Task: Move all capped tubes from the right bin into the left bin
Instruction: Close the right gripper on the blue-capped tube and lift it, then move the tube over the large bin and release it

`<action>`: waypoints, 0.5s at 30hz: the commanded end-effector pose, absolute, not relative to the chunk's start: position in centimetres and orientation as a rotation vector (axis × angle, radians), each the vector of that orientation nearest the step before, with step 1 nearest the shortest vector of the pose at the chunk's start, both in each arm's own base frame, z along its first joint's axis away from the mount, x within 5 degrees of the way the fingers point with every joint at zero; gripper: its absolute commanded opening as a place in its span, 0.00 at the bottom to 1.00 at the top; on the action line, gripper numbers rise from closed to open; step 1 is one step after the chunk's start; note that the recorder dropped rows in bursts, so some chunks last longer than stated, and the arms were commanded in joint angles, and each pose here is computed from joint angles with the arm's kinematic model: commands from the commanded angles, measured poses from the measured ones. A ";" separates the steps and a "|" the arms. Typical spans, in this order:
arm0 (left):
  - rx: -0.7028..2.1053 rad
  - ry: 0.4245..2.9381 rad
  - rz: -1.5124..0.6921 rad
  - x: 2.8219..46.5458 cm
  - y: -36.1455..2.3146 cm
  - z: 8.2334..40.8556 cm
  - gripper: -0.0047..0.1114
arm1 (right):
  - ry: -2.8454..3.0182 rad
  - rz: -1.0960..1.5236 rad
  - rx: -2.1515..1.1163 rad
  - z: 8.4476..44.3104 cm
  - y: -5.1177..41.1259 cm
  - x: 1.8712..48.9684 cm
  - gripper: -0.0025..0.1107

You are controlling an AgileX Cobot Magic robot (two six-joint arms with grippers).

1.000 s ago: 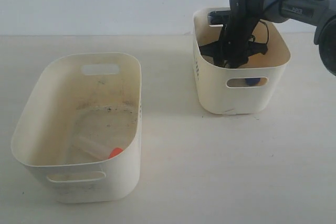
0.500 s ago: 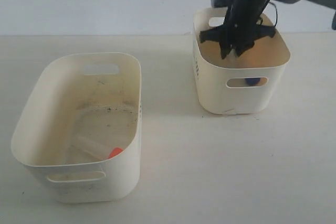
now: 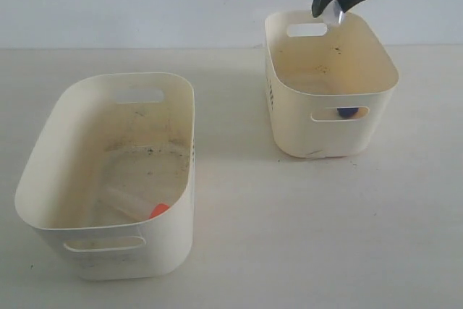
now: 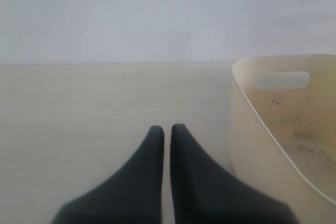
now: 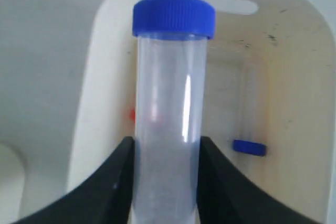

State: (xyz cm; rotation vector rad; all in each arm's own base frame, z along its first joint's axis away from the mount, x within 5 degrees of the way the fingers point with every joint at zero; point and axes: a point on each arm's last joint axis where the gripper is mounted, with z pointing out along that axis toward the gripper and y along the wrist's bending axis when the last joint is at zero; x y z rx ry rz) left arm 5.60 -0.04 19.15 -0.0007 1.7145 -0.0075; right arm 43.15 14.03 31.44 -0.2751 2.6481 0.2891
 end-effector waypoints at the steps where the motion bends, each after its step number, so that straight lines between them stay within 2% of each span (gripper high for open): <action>1: -0.004 1.692 -0.010 5.6 0.0 19.4 0.08 | 2.610 0.449 -0.353 33.2 14.7 40.2 0.02; 4: -0.004 1.692 -0.010 5.6 0.0 19.4 0.08 | 2.630 0.480 -0.464 32.5 16.7 38.0 0.02; 9: -0.004 1.692 -0.010 5.6 0.0 19.4 0.08 | 2.600 0.496 -0.734 30.3 23.2 34.2 0.02; 15: -0.004 1.692 -0.010 5.6 0.0 19.4 0.08 | 2.504 0.571 -0.874 29.6 29.0 30.9 0.02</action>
